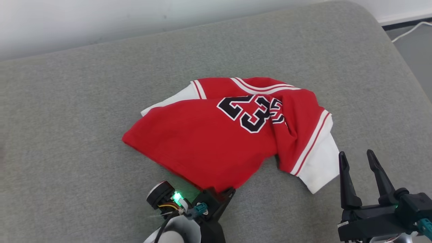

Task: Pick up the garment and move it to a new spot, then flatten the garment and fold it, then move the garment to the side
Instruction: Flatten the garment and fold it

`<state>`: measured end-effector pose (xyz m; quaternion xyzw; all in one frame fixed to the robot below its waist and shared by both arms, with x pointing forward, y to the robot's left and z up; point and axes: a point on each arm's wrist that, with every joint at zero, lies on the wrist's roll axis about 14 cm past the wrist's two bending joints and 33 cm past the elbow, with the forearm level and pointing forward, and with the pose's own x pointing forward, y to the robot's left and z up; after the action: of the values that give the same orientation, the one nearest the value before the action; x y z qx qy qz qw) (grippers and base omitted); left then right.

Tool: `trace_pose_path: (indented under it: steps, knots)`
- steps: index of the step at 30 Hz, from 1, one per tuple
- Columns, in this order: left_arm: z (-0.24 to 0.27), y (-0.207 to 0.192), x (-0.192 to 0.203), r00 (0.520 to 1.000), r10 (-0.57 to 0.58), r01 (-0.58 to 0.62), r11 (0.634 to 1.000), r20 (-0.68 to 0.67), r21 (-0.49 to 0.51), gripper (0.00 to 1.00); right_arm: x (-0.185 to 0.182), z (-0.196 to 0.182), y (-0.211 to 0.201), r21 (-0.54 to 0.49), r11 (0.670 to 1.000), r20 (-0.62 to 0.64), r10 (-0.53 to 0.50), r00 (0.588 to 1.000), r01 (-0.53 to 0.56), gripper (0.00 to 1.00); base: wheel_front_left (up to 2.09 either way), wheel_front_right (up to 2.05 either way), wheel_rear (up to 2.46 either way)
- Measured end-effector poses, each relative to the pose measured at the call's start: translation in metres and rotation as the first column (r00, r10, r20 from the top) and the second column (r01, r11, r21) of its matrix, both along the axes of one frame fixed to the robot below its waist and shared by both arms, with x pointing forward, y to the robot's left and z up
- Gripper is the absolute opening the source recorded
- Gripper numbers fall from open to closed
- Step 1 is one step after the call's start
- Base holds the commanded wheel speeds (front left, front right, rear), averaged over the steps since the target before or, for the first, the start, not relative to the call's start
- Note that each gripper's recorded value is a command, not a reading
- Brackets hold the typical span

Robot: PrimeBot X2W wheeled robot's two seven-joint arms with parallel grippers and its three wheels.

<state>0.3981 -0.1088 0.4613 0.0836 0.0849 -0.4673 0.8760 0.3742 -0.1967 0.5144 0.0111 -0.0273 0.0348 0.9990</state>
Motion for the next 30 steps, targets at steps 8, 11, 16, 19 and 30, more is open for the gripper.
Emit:
trace_pose_path:
  steps: [8,11,16,19,30]
  knots:
    - [0.010,0.042,-0.018,1.000,0.017,-0.017,0.998,0.009,0.058,0.00,0.009,0.004,0.011,0.013,0.999,0.019,0.036,0.999,-0.036,1.00,0.00,0.00,0.00]
    - [0.011,0.058,-0.029,0.999,0.038,-0.037,0.997,-0.013,0.073,0.00,0.013,0.005,0.016,0.020,0.998,0.021,0.053,0.998,-0.054,1.00,0.00,0.00,0.00]
    - [0.018,0.080,-0.041,0.996,0.080,-0.077,0.993,-0.036,0.085,0.00,0.018,0.004,0.022,0.027,0.997,0.022,0.071,0.997,-0.072,1.00,0.00,0.00,0.00]
    - [0.027,0.096,-0.039,0.991,0.130,-0.127,0.988,-0.030,0.083,0.00,0.021,0.004,0.026,0.030,0.996,0.025,0.084,0.996,-0.084,1.00,0.00,0.00,0.00]
    - [0.073,0.152,0.002,0.937,0.339,-0.343,0.939,0.083,0.031,0.00,0.021,0.008,0.027,0.038,0.995,0.026,0.088,0.996,-0.089,1.00,0.00,0.00,0.00]
